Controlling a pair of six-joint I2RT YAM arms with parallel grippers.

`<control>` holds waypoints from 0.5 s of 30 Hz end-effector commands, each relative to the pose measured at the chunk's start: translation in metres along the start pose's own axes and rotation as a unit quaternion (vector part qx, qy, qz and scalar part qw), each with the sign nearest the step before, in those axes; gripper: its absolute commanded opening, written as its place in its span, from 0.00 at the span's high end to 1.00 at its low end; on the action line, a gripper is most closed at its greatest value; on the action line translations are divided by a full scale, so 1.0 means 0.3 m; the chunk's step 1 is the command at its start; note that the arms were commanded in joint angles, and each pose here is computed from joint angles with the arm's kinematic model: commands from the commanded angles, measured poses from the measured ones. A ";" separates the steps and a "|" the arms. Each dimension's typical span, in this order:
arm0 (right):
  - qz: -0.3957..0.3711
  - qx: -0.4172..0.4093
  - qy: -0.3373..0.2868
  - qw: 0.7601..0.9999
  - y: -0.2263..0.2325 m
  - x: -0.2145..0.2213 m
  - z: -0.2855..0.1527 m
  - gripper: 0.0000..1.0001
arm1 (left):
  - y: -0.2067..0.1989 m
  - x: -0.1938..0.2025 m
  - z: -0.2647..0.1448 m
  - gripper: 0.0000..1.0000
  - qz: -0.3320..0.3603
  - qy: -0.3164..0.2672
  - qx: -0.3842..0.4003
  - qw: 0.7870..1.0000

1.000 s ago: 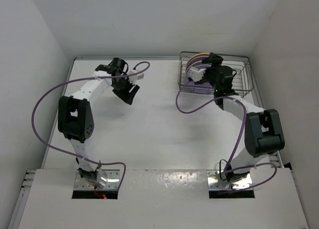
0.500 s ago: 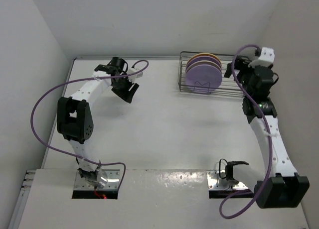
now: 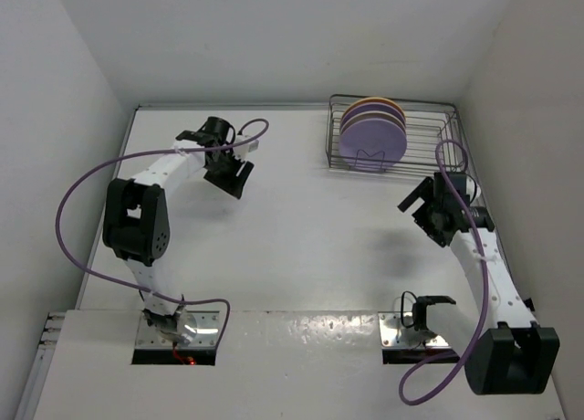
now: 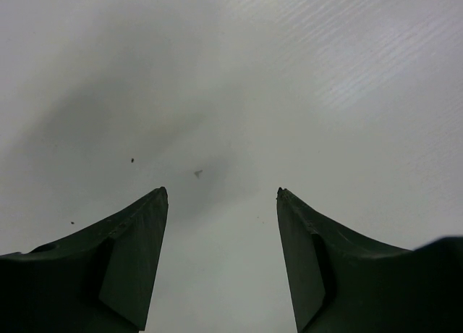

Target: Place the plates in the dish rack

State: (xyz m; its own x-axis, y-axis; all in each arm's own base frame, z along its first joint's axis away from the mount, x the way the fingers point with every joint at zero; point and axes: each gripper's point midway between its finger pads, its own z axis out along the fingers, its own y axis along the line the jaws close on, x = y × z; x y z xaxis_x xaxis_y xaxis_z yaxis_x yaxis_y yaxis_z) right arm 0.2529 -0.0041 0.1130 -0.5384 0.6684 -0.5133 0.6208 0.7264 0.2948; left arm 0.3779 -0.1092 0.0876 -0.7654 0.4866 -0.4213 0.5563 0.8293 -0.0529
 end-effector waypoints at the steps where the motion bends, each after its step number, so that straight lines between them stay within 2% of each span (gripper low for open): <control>1: 0.050 0.015 -0.003 0.999 -0.039 0.030 -0.015 0.00 | -0.019 -0.043 -0.074 0.33 0.002 -0.043 -0.011 0.999; 15: 0.067 0.023 -0.022 0.997 -0.075 0.036 -0.051 0.00 | -0.039 -0.050 -0.117 0.33 0.008 -0.070 -0.008 0.997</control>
State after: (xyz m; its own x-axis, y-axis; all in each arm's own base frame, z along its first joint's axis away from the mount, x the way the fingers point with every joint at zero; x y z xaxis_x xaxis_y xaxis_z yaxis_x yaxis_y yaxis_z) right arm 0.2235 -0.0066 0.1046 -0.4722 0.7386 -0.4812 0.7005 0.6458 0.3038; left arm 0.3713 -0.1108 0.1094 -0.7303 0.4728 -0.4931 0.5593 0.8283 -0.0341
